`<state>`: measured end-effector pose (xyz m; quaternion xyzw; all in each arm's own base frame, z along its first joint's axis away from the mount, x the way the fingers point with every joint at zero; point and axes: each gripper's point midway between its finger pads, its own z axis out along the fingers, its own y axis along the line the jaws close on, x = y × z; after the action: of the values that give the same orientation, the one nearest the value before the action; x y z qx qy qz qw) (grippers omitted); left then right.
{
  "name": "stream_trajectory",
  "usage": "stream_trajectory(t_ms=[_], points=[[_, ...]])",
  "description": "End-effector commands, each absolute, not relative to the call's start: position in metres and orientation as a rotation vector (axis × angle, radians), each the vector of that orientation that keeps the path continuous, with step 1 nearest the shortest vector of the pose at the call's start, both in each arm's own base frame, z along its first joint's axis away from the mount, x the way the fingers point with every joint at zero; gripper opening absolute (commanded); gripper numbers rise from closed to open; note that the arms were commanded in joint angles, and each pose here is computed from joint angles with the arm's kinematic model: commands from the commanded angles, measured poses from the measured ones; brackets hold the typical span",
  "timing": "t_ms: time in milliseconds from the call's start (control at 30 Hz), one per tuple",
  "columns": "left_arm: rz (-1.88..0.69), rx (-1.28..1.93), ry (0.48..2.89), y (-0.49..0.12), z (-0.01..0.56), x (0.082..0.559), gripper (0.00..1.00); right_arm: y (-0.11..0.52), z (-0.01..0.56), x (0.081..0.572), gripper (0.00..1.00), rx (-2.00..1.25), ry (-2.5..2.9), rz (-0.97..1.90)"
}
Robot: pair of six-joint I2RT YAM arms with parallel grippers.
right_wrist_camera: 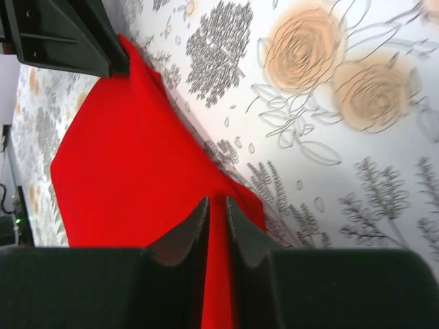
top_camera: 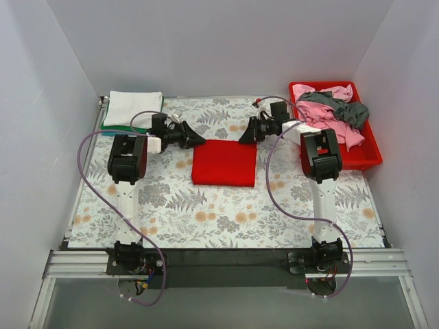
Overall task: Fold and stack the t-shirts
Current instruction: Fold the tshirt
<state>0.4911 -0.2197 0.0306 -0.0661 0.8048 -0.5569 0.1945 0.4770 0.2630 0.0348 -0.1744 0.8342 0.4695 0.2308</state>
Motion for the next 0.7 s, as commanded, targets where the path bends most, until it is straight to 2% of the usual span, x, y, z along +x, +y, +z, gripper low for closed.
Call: stream_trajectory(t_ms=[0, 100, 167, 233, 267, 333, 367, 433, 533, 667], points=[[-1.457, -0.231, 2.203, -0.200, 0.045, 0.514, 0.21, 0.251, 0.040, 0.511, 0.21, -0.495, 2.222, 1.154], [-1.488, -0.234, 2.144, -0.185, 0.068, 0.513, 0.23, 0.241, 0.050, 0.525, 0.21, -0.518, 2.188, 1.071], [-1.481, -0.137, 2.072, -0.180, 0.108, 0.509, 0.33, 0.238, 0.078, 0.536, 0.24, -0.555, 2.127, 1.000], [-1.474, -0.086, 2.059, -0.176, 0.126, 0.491, 0.39, 0.237, 0.104, 0.539, 0.27, -0.608, 2.073, 0.952], [-1.442, -0.041, 2.009, -0.172, 0.162, 0.483, 0.41, 0.237, 0.131, 0.540, 0.35, -0.622, 2.032, 0.901], [-1.403, -0.058, 2.040, -0.160, 0.165, 0.463, 0.46, 0.243, 0.167, 0.531, 0.44, -0.706, 1.965, 0.798], [-1.377, -0.027, 2.019, -0.159, 0.186, 0.453, 0.47, 0.247, 0.171, 0.523, 0.50, -0.743, 1.960, 0.757], [-1.304, -0.086, 2.041, -0.128, 0.186, 0.443, 0.50, 0.272, 0.180, 0.499, 0.53, -0.896, 1.914, 0.665], [-1.230, -0.224, 2.110, -0.097, 0.179, 0.421, 0.51, 0.300, 0.194, 0.459, 0.54, -1.048, 1.870, 0.474], [-1.144, -0.398, 2.135, -0.062, 0.168, 0.398, 0.53, 0.342, 0.178, 0.402, 0.54, -1.237, 1.839, 0.364]])
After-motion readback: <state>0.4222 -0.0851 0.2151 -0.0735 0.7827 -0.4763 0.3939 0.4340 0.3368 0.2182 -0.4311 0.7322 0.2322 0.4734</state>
